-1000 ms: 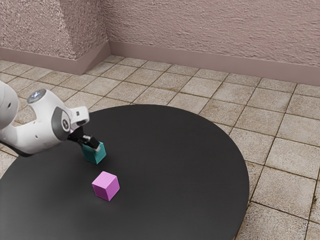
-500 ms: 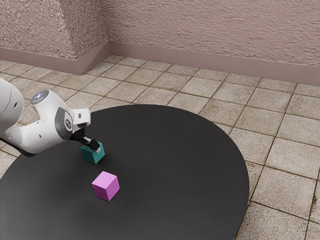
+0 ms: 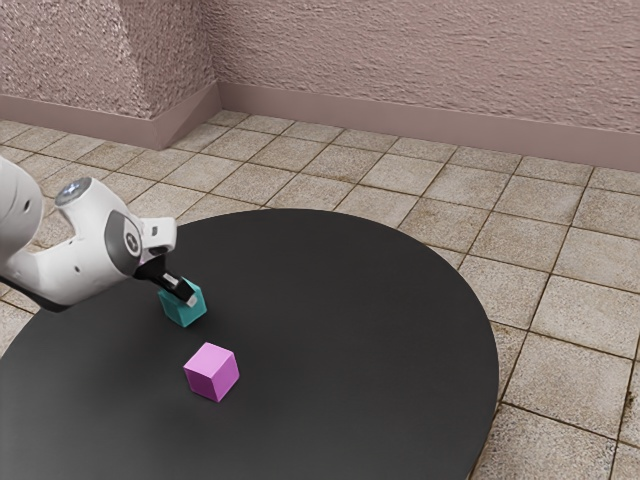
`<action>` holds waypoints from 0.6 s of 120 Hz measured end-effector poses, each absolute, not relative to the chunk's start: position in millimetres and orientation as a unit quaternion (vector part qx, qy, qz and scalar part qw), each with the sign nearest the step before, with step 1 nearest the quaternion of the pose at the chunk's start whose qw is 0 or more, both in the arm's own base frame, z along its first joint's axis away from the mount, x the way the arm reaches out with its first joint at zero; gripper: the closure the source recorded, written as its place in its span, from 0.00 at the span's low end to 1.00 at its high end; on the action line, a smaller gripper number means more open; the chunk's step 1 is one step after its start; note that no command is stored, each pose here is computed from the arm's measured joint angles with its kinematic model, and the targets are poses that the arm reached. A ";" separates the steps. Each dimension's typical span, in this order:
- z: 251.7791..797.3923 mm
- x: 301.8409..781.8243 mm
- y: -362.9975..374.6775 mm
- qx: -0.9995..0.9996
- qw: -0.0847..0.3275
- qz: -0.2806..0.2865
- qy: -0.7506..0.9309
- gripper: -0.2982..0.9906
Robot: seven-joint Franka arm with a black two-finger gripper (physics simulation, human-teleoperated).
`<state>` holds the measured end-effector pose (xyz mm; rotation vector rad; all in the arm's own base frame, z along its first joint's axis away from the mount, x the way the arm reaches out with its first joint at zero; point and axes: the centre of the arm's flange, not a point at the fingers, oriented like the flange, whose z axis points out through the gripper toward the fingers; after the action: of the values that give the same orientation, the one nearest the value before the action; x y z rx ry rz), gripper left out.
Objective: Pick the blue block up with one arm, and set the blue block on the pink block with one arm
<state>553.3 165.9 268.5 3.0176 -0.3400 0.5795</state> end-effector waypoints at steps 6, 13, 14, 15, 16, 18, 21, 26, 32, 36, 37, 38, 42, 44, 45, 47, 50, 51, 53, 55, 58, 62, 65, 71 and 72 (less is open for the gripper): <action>268.7 553.1 166.4 0.976 0.025 0.187 -0.112 0.46; 268.5 553.0 167.1 0.975 0.024 0.187 -0.115 0.46; 268.5 553.0 167.3 0.975 0.024 0.187 -0.116 0.47; 268.5 553.0 167.4 0.975 0.023 0.187 -0.116 0.47; 268.5 553.0 167.6 0.975 0.023 0.187 -0.117 0.47; 268.5 552.9 168.0 0.975 0.023 0.187 -0.118 0.47; 268.6 553.0 168.2 0.975 0.022 0.187 -0.119 0.48; 269.0 553.3 168.1 0.974 0.021 0.188 -0.122 0.48; 272.4 553.6 167.3 0.974 0.020 0.190 -0.125 0.50; 277.1 553.8 166.4 0.973 0.018 0.193 -0.128 0.50; 278.4 553.9 166.2 0.972 0.017 0.194 -0.128 0.51; 279.6 554.0 166.0 0.972 0.017 0.195 -0.129 0.51; 284.5 554.1 164.8 0.971 0.015 0.199 -0.132 0.52; 287.3 554.2 164.1 0.970 0.014 0.201 -0.133 0.52; 289.1 554.0 163.7 0.970 0.014 0.202 -0.133 0.53; 293.6 553.2 162.7 0.969 0.012 0.205 -0.135 0.53; 299.5 551.8 161.4 0.968 0.010 0.209 -0.136 0.54; 301.3 551.3 161.0 0.968 0.010 0.210 -0.137 0.54; 305.0 550.3 159.7 0.968 0.010 0.211 -0.137 0.55; 309.3 548.7 156.8 0.967 0.010 0.213 -0.139 0.55; 314.9 545.9 152.0 0.966 0.010 0.215 -0.141 0.55; 321.5 541.1 144.6 0.966 0.012 0.217 -0.144 0.56; 326.5 538.4 139.0 0.965 0.013 0.218 -0.146 0.56; 334.8 529.9 128.8 0.964 0.018 0.218 -0.148 0.58; 336.3 527.8 126.8 0.964 0.020 0.218 -0.148 0.58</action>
<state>527.8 126.8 336.3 2.9928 -0.4606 0.6754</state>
